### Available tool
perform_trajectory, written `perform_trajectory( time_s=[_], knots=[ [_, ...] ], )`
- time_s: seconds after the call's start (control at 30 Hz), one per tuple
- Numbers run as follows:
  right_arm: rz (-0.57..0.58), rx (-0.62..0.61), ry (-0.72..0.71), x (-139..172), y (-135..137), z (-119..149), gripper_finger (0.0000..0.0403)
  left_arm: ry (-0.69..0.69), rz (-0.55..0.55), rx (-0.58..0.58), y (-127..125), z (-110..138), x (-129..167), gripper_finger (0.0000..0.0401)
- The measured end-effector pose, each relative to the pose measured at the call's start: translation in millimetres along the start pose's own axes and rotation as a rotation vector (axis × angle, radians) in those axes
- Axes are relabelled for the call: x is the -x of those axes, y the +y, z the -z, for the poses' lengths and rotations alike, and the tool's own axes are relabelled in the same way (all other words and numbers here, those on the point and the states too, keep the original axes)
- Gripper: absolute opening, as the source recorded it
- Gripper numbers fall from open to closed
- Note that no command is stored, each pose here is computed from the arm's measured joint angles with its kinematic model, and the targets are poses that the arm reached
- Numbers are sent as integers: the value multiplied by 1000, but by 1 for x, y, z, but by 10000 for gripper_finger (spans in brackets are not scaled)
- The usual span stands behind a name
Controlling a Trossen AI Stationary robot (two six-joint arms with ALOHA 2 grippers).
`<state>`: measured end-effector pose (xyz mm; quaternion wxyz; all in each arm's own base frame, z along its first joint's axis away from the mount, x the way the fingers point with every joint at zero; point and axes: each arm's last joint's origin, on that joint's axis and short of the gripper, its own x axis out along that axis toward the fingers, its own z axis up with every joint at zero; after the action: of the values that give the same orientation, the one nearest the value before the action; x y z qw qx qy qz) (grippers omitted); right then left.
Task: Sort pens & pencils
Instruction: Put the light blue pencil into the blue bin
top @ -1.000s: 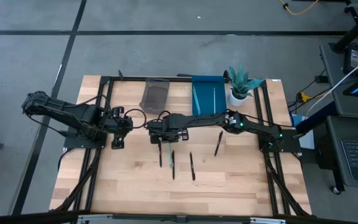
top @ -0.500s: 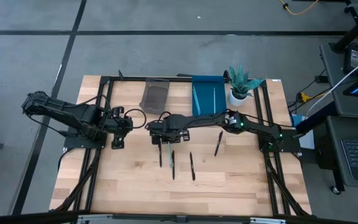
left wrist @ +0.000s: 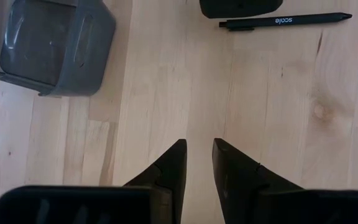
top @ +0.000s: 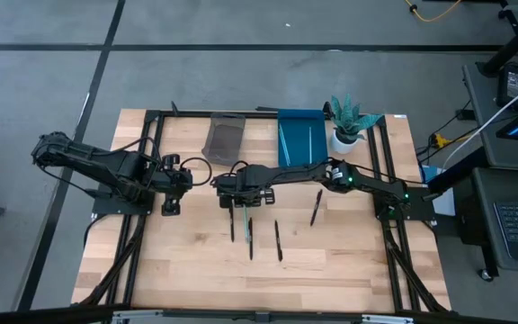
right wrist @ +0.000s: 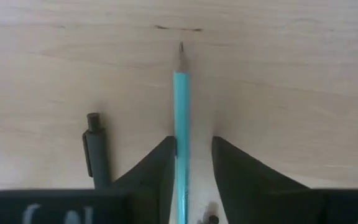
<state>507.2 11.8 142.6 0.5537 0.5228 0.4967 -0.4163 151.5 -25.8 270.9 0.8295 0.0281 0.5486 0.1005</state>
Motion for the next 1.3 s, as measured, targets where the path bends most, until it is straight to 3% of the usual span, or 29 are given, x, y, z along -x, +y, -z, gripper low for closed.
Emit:
perform_trajectory(
  time_s=[0.37, 1.3],
  knots=[
    [-22, 7, -1, 0, 2, 2, 6, -1, 0, 0, 0, 0, 0, 73],
    [-29, 25, -37, 5, 6, 1, 0, -1, 0, 1, 0, 0, 0, 73]
  ],
)
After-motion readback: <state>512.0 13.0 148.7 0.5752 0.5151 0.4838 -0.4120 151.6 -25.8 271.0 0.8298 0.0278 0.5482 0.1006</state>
